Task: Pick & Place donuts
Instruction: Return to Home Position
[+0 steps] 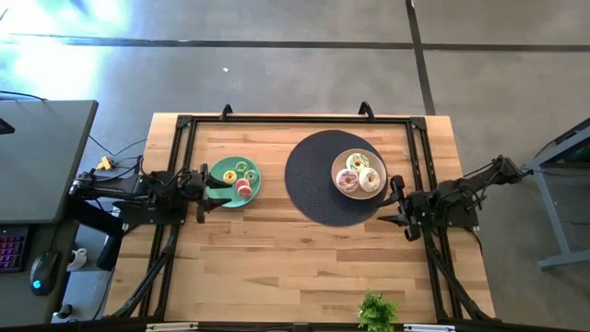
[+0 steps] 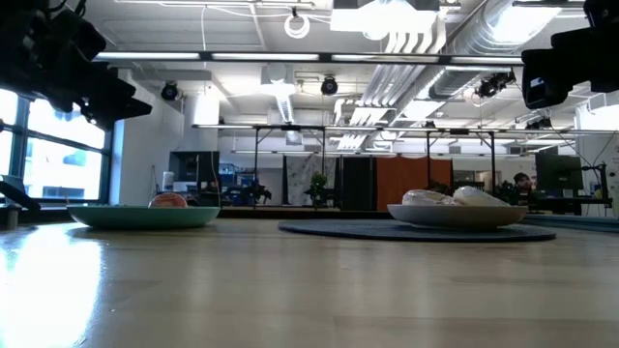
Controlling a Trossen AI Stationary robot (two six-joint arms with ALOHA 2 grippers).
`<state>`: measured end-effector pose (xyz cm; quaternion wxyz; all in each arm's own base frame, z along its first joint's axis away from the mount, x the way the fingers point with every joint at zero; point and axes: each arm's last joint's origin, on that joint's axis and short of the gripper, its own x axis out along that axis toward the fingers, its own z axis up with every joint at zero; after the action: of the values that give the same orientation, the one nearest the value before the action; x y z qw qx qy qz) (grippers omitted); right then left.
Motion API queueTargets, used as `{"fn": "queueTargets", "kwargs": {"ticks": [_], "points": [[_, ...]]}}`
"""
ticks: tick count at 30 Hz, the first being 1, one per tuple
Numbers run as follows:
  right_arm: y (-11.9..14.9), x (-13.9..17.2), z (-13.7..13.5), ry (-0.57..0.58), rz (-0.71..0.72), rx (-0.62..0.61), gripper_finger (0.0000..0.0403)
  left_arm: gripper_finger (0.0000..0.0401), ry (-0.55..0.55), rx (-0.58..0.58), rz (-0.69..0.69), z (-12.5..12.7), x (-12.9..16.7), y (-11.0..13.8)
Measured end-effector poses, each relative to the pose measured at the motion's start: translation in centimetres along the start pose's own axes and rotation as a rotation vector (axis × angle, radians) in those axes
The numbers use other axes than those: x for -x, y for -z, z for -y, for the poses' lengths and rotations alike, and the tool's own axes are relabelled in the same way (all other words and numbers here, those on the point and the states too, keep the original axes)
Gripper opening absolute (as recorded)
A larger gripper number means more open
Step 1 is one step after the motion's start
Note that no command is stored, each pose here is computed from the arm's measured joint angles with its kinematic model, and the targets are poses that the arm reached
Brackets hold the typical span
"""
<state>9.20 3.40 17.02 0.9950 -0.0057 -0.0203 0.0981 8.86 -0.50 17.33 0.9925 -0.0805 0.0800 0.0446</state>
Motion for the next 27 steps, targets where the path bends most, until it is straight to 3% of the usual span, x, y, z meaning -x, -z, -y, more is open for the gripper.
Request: {"fn": "queueTargets", "kwargs": {"ticks": [27], "points": [[0.08, 0.0, 0.0, 0.002, -0.006, 0.003, 0.0152, 0.0227, -0.003, -0.004, -0.02, -0.04, -0.03, 0.24]]}}
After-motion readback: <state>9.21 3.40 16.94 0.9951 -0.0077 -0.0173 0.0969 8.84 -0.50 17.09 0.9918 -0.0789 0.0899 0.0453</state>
